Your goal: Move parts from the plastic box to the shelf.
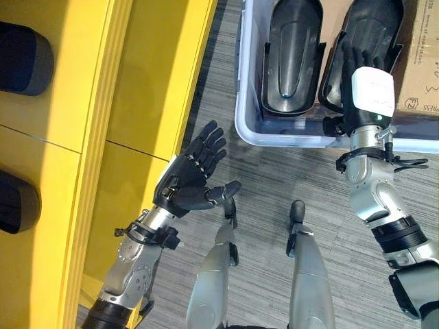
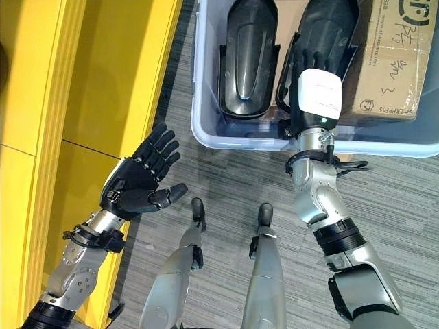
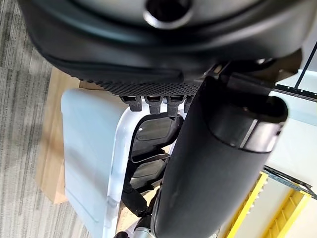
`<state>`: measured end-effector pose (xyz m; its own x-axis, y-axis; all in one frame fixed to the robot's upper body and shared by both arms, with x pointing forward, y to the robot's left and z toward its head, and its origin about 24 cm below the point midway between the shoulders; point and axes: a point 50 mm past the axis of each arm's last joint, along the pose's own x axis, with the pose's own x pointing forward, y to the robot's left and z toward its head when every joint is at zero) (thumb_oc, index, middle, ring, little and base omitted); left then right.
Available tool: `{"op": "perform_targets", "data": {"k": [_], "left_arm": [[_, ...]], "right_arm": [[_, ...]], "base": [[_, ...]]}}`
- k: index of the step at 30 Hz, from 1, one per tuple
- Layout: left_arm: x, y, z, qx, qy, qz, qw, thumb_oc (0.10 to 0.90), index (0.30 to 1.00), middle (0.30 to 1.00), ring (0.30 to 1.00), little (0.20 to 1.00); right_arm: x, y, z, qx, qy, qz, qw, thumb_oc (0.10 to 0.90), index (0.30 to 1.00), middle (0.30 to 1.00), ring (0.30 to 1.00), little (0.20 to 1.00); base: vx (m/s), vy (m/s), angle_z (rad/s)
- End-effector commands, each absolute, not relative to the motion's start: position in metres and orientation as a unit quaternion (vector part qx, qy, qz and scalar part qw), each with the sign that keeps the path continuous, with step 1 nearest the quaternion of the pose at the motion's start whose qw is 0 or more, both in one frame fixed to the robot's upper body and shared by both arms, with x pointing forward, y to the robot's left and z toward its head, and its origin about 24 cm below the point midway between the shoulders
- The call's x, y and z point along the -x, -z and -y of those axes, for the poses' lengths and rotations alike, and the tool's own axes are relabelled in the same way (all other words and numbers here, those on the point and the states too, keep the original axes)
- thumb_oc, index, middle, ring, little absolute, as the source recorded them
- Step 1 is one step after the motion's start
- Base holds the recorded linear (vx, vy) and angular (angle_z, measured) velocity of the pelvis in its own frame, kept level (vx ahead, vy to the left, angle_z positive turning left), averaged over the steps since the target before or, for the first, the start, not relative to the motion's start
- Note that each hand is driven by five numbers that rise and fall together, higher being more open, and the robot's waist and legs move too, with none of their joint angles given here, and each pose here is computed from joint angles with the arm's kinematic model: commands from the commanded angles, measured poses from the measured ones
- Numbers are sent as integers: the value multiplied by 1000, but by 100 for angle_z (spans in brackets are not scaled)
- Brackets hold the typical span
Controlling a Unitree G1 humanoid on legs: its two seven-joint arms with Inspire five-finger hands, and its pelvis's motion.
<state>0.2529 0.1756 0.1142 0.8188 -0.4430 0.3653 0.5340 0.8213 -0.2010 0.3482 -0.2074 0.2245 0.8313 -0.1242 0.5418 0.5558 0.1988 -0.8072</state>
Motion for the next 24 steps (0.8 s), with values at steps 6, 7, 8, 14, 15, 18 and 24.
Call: {"op": "perform_targets", "data": {"k": [6,7,8,14,15,18,24], "left_arm": [[-240,-153,-159,142,311,266,901,900,1000,1000,1000,1000],[-240,-153,-160,143,311,265,902,900,1000,1000,1000,1000],[-240,-152,-160,147,309,265,901,900,1000,1000,1000,1000],[-238,-152,-161,156,303,265,902,900,1000,1000,1000,1000],[-238,-152,-161,158,301,265,903,900,1000,1000,1000,1000],[-237,-151,-162,156,301,264,903,900,1000,1000,1000,1000],[-237,-151,-164,155,299,262,904,900,1000,1000,1000,1000]], "right_arm": [[-340,-289,222,591,358,264,672,900,1000,1000,1000,1000],[-340,-288,223,590,361,263,673,900,1000,1000,1000,1000],[-340,-289,224,586,364,266,674,900,1000,1000,1000,1000],[-341,-290,225,585,363,267,674,900,1000,1000,1000,1000],[-341,-292,224,589,363,270,670,900,1000,1000,1000,1000],[-342,-294,223,596,360,272,665,900,1000,1000,1000,1000],[-344,-297,220,611,358,267,654,900,1000,1000,1000,1000]], "base": [[-6,1,0],[0,0,0],[0,0,0],[-4,12,-1],[-2,-7,4],[-6,-35,2],[-1,-12,1]]}}
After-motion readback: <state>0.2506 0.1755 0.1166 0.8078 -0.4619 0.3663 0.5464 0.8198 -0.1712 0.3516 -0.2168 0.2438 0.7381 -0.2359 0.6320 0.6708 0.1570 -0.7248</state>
